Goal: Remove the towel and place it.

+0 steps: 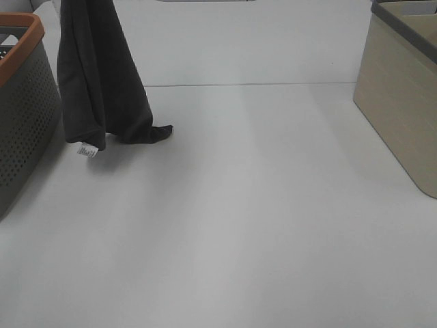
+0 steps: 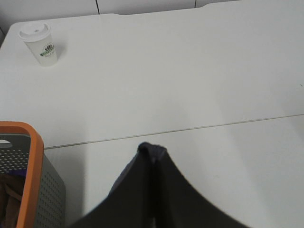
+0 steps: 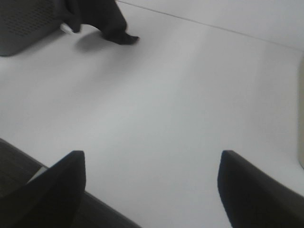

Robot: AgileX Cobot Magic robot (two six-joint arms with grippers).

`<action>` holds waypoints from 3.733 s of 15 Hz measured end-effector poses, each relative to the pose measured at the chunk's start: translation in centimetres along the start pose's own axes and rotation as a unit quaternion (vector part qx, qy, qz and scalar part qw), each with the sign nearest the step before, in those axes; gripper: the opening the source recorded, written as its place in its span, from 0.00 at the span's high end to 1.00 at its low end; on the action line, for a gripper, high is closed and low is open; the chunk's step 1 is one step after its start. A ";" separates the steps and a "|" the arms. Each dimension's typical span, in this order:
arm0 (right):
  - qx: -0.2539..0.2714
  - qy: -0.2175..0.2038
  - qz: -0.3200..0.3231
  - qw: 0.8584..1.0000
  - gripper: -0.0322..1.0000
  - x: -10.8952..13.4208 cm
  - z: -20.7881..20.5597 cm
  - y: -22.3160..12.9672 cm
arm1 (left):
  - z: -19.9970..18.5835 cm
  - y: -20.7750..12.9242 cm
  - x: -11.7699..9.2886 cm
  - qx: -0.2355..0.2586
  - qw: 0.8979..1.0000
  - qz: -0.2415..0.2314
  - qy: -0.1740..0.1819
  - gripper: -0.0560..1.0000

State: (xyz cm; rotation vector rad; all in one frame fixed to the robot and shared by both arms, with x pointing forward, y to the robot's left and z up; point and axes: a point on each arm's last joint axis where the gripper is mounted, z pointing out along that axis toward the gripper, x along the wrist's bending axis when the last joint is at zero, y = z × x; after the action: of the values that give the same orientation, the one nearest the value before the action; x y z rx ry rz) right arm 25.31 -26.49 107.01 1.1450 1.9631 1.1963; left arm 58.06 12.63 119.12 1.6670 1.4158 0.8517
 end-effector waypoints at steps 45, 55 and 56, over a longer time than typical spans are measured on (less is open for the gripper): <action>0.146 0.219 -0.099 0.960 0.35 1.9 34.6 1.1 | -1.3 -3.6 -10.8 0.007 0.984 0.100 -0.145 0.95; 0.155 0.279 -0.071 0.945 0.43 3.0 35.7 -1.0 | -1.3 -3.5 -10.7 0.005 0.984 0.102 -0.143 0.95; 0.155 0.279 -0.072 0.945 0.44 3.0 35.7 -1.0 | -1.3 -3.5 -10.7 0.005 0.984 0.102 -0.143 0.95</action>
State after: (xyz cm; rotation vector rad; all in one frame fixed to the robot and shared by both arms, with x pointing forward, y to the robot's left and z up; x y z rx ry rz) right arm 51.97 -9.29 90.28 0.8355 2.6889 1.2581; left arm 53.56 2.50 116.55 1.8810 1.0686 0.6813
